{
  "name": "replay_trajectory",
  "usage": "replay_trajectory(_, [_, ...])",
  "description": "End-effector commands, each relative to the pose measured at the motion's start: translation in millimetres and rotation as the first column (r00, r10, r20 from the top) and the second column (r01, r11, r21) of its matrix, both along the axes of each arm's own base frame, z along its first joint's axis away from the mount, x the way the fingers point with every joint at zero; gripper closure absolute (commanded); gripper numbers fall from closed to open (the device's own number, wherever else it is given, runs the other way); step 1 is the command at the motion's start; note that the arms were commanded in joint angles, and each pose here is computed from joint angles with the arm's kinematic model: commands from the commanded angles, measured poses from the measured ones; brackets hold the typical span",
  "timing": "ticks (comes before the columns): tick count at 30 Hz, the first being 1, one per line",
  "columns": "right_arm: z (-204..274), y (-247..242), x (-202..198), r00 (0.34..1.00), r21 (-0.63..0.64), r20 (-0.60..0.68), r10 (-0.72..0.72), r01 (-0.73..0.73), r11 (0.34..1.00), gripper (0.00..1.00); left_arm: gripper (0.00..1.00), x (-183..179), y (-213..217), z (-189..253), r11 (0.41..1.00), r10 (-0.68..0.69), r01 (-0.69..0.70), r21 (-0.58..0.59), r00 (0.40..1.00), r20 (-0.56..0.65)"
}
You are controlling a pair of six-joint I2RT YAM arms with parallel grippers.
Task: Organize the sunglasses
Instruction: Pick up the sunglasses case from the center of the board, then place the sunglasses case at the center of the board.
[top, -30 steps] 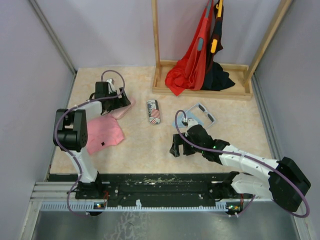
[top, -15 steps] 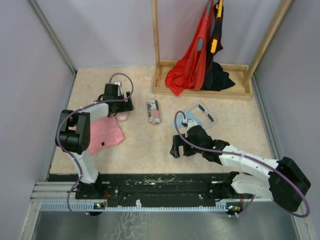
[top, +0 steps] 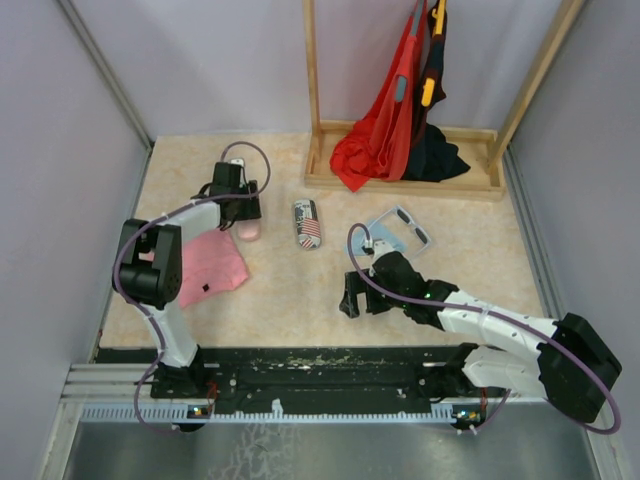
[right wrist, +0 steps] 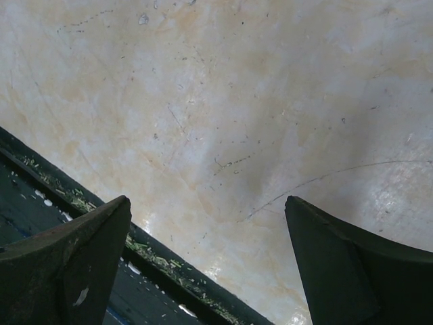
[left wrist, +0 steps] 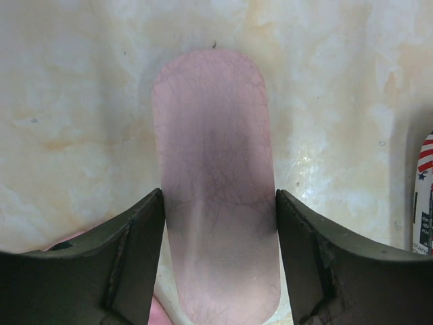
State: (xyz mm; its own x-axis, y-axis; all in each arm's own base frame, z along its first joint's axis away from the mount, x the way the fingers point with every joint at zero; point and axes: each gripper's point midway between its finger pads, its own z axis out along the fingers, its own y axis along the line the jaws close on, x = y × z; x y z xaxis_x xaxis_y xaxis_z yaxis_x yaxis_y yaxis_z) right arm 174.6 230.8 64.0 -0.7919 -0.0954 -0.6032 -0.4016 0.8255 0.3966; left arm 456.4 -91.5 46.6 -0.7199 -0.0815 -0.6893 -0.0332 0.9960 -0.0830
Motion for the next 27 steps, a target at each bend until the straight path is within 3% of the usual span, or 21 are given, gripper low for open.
replay_trajectory(1, [26.3,13.4,9.0,0.999,0.056,0.050,0.000,-0.003,0.998,0.04,0.36,9.5,-3.1,14.2,1.000,-0.005,0.005,-0.002,1.000,0.026])
replay_trajectory(5, [26.8,11.6,8.0,0.999,0.050,0.054,-0.003,0.000,0.999,0.04,0.46,0.7,-7.4,19.5,1.000,-0.003,0.002,0.005,1.000,0.026])
replay_trajectory(10, [31.1,7.1,8.1,0.998,0.047,0.068,-0.016,0.013,0.999,0.04,0.49,-21.4,-22.2,27.3,1.000,-0.005,0.004,0.018,1.000,0.015])
replay_trajectory(27, [29.3,-1.1,1.6,0.998,0.025,0.061,-0.032,0.030,0.999,0.04,0.49,-171.4,-104.3,6.5,0.991,-0.134,0.134,-0.002,0.986,-0.100])
